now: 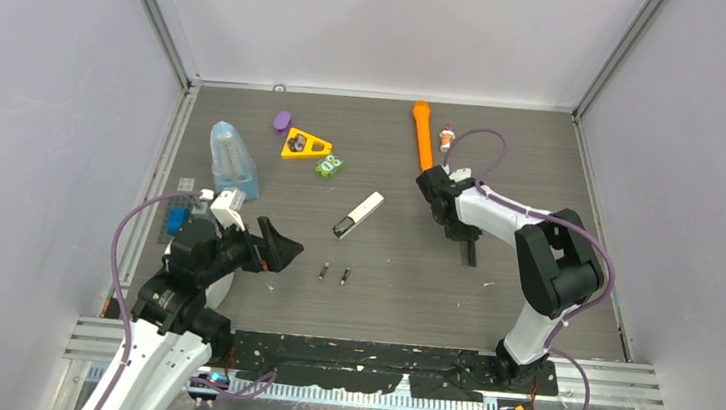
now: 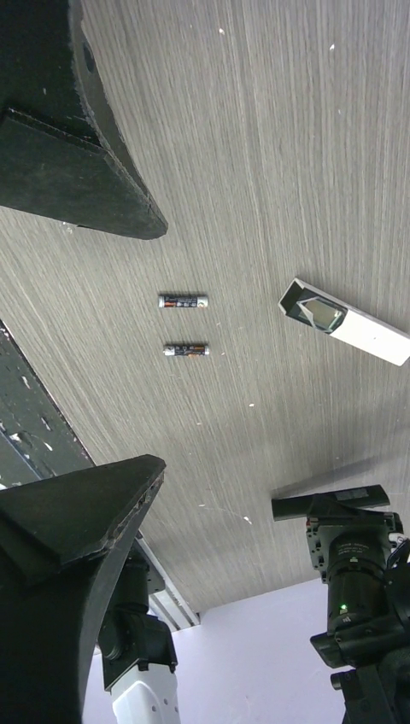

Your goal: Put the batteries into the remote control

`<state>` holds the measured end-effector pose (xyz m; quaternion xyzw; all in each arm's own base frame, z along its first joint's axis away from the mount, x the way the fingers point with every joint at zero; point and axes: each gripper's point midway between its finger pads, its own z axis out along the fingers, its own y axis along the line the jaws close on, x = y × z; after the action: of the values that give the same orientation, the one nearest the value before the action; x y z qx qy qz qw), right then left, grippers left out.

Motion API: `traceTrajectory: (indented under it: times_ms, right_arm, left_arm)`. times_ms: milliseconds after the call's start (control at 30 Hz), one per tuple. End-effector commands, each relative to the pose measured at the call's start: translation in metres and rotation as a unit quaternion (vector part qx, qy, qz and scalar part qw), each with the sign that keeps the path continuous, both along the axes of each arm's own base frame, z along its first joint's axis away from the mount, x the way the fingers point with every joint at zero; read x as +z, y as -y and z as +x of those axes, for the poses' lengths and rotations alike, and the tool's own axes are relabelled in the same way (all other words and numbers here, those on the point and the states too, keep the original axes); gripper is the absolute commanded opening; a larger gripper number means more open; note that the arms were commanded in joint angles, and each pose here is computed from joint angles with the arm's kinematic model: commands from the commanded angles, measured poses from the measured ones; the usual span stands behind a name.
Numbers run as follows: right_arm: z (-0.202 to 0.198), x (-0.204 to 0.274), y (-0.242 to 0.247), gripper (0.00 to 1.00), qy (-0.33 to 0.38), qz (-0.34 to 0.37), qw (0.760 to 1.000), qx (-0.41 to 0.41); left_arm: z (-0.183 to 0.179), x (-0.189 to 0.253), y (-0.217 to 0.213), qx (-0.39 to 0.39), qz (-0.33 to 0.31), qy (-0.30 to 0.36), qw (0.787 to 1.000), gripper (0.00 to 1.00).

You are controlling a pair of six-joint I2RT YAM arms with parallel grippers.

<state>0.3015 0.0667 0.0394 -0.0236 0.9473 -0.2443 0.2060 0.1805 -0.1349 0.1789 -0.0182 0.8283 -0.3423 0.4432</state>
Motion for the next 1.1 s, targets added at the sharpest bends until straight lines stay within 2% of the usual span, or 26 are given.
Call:
traceTrajectory:
  times_ms: [0, 33, 100, 167, 267, 433, 600, 667, 767, 833, 1067]
  right_arm:
    - [0.015, 0.006, -0.016, 0.19, 0.023, 0.037, 0.999, -0.005]
    - [0.017, 0.007, -0.020, 0.31, 0.026, 0.047, 0.999, 0.000]
    - [0.017, 0.010, -0.035, 0.44, 0.028, 0.092, 0.995, 0.017]
    - [0.019, 0.019, -0.046, 0.49, 0.035, 0.127, 0.991, 0.029]
    - [0.024, 0.039, -0.065, 0.53, 0.054, 0.181, 0.981, 0.054]
    - [0.033, 0.066, -0.110, 0.55, 0.085, 0.295, 0.946, 0.106]
    - [0.019, 0.067, -0.124, 0.55, 0.101, 0.361, 0.922, 0.093]
    - [0.011, 0.063, -0.126, 0.56, 0.100, 0.379, 0.916, 0.090]
    - [0.000, 0.062, -0.128, 0.57, 0.097, 0.400, 0.907, 0.093]
    - [-0.009, 0.061, -0.128, 0.59, 0.091, 0.409, 0.903, 0.095]
    - [-0.029, 0.062, -0.119, 0.67, 0.087, 0.414, 0.901, 0.099]
  left_arm:
    - [0.007, 0.004, -0.001, 0.007, 0.005, 0.016, 1.000, 1.00]
    - [0.008, 0.004, -0.001, 0.008, 0.006, 0.014, 1.000, 1.00]
    - [0.008, 0.005, -0.002, 0.009, 0.009, 0.013, 1.000, 1.00]
    - [0.009, 0.006, -0.004, 0.015, 0.013, 0.013, 1.000, 1.00]
    - [0.010, 0.007, -0.006, 0.016, 0.022, 0.010, 1.000, 1.00]
    - [0.015, 0.012, 0.002, -0.004, 0.019, 0.015, 1.000, 1.00]
    - [0.041, 0.017, 0.015, -0.010, 0.023, 0.037, 0.999, 1.00]
    - [0.057, 0.015, 0.024, -0.013, 0.048, 0.047, 0.998, 1.00]
    - [0.084, 0.000, 0.043, -0.023, 0.132, 0.050, 0.990, 1.00]
    - [0.105, 0.008, 0.060, -0.040, 0.160, 0.056, 0.985, 1.00]
    - [0.171, -0.028, 0.096, -0.095, 0.264, 0.010, 0.960, 1.00]
